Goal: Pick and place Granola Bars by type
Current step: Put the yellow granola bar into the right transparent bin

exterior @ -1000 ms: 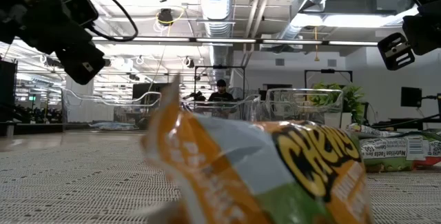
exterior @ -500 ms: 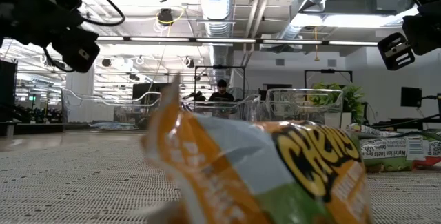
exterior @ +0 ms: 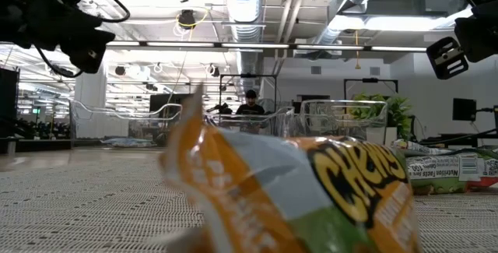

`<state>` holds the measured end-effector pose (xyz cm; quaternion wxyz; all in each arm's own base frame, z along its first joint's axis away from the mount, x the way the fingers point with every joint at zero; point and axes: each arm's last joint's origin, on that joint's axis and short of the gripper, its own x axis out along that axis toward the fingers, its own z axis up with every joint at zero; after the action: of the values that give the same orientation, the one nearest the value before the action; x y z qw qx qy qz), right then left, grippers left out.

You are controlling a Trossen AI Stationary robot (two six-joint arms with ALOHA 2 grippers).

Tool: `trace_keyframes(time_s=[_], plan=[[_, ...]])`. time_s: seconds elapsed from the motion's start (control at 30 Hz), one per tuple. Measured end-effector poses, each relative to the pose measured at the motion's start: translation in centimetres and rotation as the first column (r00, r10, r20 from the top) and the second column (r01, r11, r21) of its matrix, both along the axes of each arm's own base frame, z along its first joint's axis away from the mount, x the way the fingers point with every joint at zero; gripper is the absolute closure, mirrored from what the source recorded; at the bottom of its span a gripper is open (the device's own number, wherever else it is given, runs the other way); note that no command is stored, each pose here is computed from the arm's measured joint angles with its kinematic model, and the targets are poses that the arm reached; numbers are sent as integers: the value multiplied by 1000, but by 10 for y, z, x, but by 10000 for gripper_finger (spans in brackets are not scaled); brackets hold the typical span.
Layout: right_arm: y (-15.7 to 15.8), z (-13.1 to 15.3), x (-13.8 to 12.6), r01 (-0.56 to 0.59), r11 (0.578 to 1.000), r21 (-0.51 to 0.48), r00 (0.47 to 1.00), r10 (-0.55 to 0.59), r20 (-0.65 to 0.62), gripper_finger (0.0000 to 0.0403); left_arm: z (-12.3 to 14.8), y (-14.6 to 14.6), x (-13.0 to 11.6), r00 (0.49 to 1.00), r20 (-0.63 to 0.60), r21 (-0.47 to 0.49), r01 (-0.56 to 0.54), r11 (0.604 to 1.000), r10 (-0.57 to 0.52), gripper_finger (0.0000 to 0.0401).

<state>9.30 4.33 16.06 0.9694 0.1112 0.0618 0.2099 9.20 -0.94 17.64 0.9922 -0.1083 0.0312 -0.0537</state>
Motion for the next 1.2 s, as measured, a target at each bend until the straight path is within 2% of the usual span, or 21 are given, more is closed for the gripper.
trace_keyframes(time_s=[0.2, 0.33, 0.7, 0.9, 1.03, 1.2], plan=[[0, 0, 0, 0, 1000, 0, 1000, 0, 0, 341, 2, 0, 1, 998, 60, 30, -16, 999, 14, 269], [0, 0, 0, 0, 1000, 0, 1000, 0, 0, 341, -5, -1, 4, 994, 107, 13, 2, 1000, -4, 269], [0, 0, 0, 0, 1000, 0, 1000, 0, 0, 341, -7, 0, 5, 995, 99, 106, -32, 994, 21, 269], [0, 0, 0, 0, 1000, 0, 1000, 0, 0, 341, -7, 0, 5, 995, 98, 105, -32, 994, 21, 269], [0, 0, 0, 0, 1000, 0, 1000, 0, 0, 341, -7, 0, 5, 996, 90, 40, -29, 999, 26, 269], [0, 0, 0, 0, 1000, 0, 1000, 0, 0, 341, -7, 0, 5, 996, 89, 35, -31, 999, 27, 269]])
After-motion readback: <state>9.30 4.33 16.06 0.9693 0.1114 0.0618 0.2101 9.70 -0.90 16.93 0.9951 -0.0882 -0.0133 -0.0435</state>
